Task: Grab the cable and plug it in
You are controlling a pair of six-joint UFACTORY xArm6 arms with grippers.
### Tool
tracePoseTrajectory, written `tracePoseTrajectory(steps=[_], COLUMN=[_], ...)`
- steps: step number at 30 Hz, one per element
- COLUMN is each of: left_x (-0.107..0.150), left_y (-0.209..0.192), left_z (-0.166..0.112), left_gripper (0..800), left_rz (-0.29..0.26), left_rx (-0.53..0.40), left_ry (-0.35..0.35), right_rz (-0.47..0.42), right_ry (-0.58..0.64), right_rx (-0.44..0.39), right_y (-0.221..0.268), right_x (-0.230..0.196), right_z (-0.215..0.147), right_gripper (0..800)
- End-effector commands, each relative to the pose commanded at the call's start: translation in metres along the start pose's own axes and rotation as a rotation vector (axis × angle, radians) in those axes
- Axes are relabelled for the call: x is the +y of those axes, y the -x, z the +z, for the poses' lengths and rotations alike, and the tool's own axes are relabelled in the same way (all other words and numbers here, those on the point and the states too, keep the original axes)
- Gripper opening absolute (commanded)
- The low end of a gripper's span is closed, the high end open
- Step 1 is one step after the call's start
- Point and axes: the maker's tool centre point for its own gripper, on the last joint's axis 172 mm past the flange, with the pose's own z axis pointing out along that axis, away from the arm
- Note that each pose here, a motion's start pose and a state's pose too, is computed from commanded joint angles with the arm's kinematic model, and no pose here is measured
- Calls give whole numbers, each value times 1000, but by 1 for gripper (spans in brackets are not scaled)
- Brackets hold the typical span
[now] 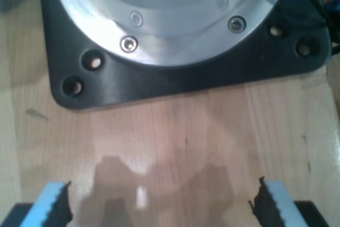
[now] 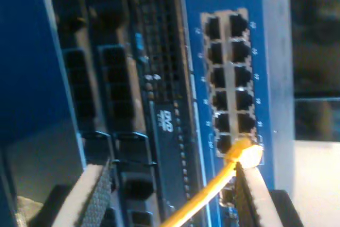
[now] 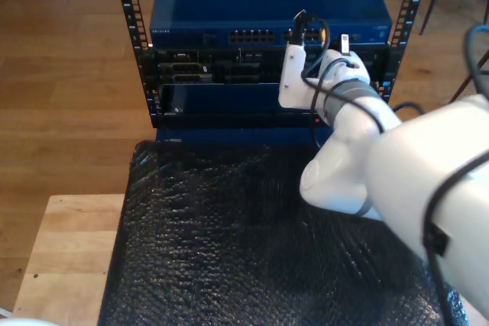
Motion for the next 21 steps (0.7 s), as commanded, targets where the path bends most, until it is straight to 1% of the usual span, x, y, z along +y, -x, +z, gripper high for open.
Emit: tracePoseTrajectory(steps=[3, 6, 10, 12, 14, 17, 20, 21], left_x=[0, 0, 0, 0, 0, 0, 0, 0], left_y=[0, 0, 0, 0, 0, 0, 0, 0], left_z=[0, 0, 0, 0, 0, 0, 0, 0], left_gripper=[800, 800, 800, 800, 800, 800, 800, 800], left_rz=[0, 0, 0, 0, 0, 0, 0, 0], left_rx=[0, 0, 0, 0, 0, 0, 0, 0], left_ry=[0, 0, 0, 0, 0, 0, 0, 0], right_rz=[32, 51, -18, -42, -66, -92, -138, -156], right_ry=[-38, -112, -182, -223, -283, -366, -433, -455], right_rx=[-9, -4, 7, 3, -2, -20, -32, -39], right_y=[21, 36, 61, 77, 93, 121, 143, 152], right_x=[10, 8, 13, 14, 7, 0, -4, -8], right_z=[-8, -13, -25, -29, -34, -44, -60, -65], right_gripper=[587, 594, 612, 642, 646, 672, 679, 696])
